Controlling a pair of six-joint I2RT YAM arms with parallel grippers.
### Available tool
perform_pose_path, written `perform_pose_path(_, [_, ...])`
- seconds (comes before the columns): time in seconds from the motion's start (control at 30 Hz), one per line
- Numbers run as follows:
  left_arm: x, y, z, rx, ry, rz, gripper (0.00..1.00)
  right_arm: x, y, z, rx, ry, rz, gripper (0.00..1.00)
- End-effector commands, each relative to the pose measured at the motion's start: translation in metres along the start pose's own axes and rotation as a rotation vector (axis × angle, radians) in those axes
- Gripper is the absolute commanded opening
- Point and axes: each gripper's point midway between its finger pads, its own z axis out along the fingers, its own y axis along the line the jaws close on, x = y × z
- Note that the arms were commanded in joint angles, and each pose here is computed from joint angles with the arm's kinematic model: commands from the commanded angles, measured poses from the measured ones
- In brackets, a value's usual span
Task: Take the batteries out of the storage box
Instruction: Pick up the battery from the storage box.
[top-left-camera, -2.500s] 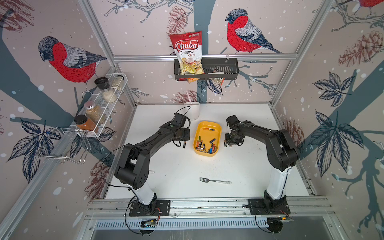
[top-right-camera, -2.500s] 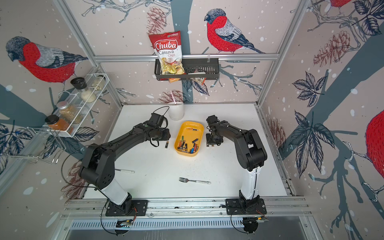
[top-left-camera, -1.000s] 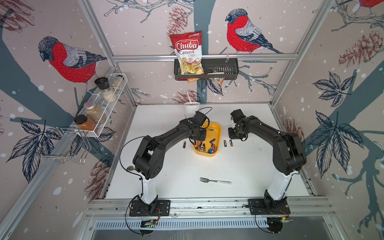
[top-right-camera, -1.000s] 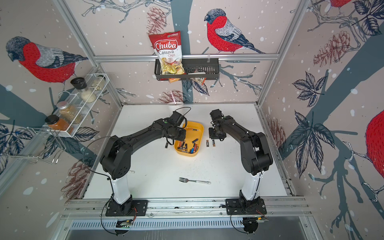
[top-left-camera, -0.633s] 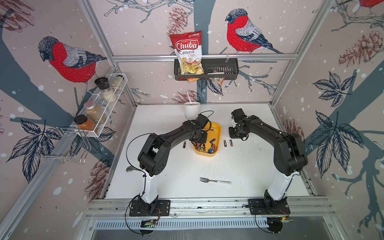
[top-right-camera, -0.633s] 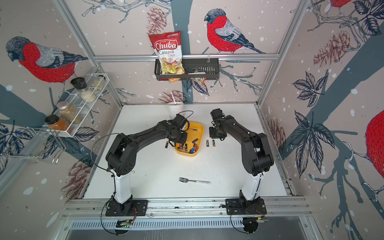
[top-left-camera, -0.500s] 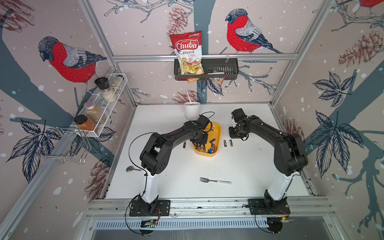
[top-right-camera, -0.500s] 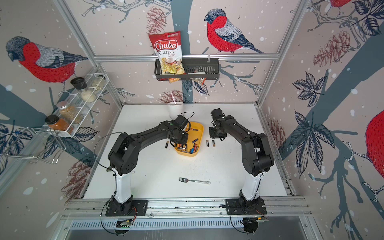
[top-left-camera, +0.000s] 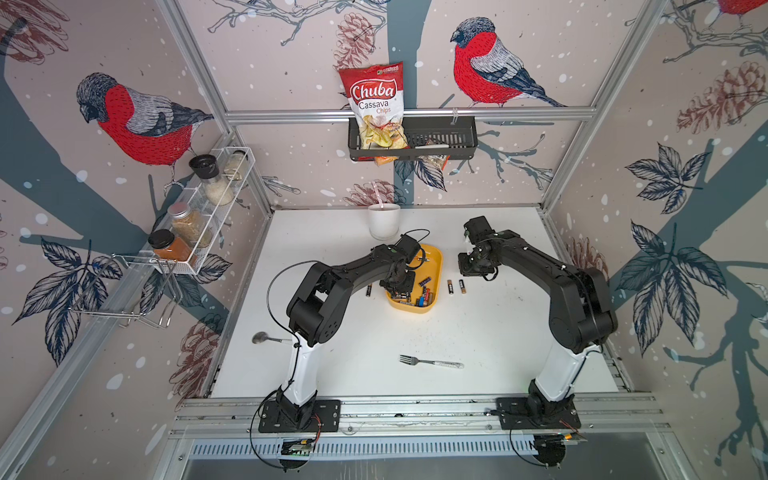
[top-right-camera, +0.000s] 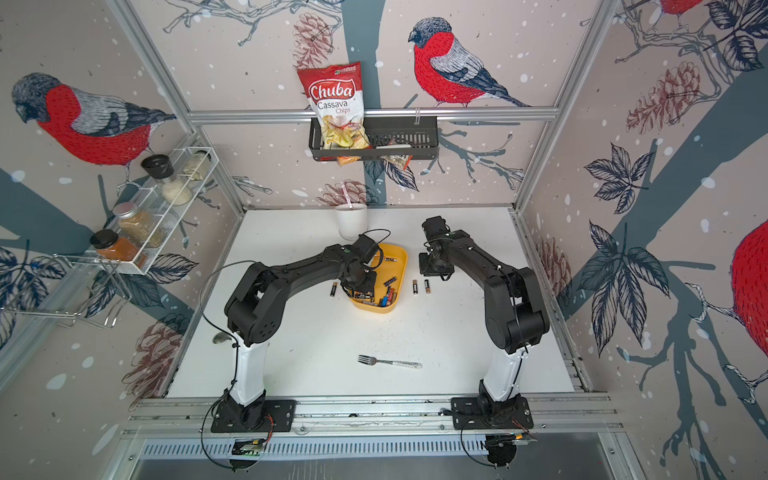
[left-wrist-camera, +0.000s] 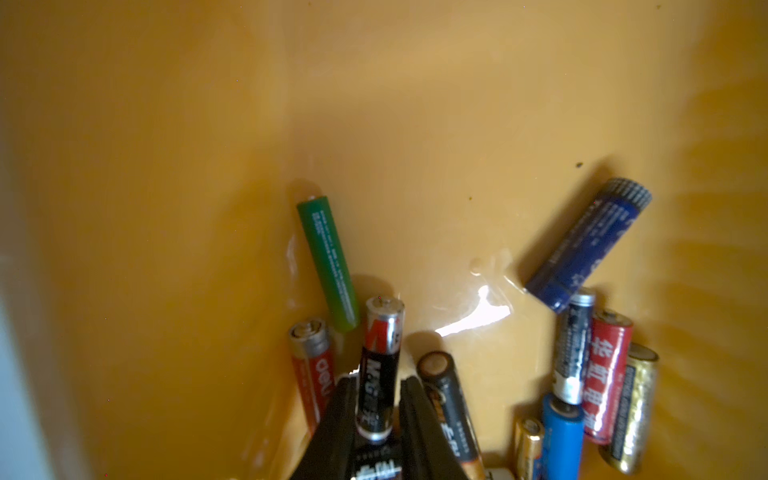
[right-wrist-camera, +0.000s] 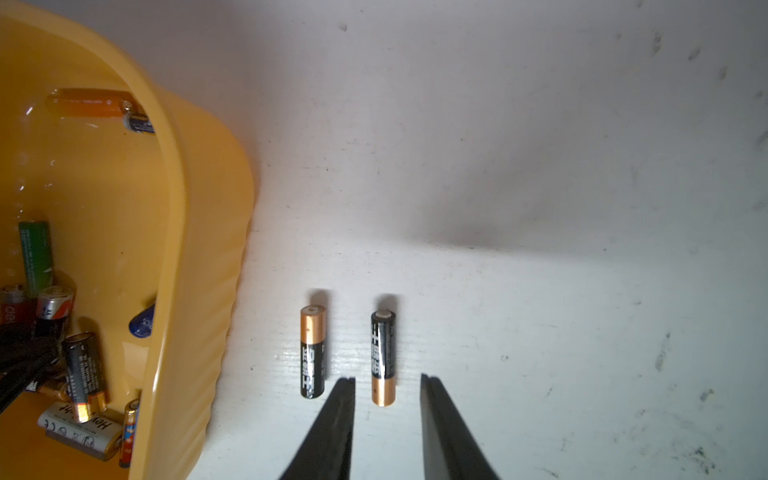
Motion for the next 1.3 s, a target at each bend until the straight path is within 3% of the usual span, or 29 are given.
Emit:
perform_pose_path(0.0, [0.000,0.002,0.002,-0.016,0.001,0.011,0.24,0.002,0.000,-0.004,-0.006,0.008,0.000,0.33])
perform_pose_path(0.5, [0.002,0.000,0.012,-0.009,0.020,0.015,0.15,0.000,-0.001,-0.008,-0.008,0.002,0.007,0.33])
perform_pose_path(1.27, [-0.024,-0.010,-0.038,0.084,-0.085,-0.019,0.12,-0.014,0.020,-0.017,-0.040,-0.030,-0.009,0.33])
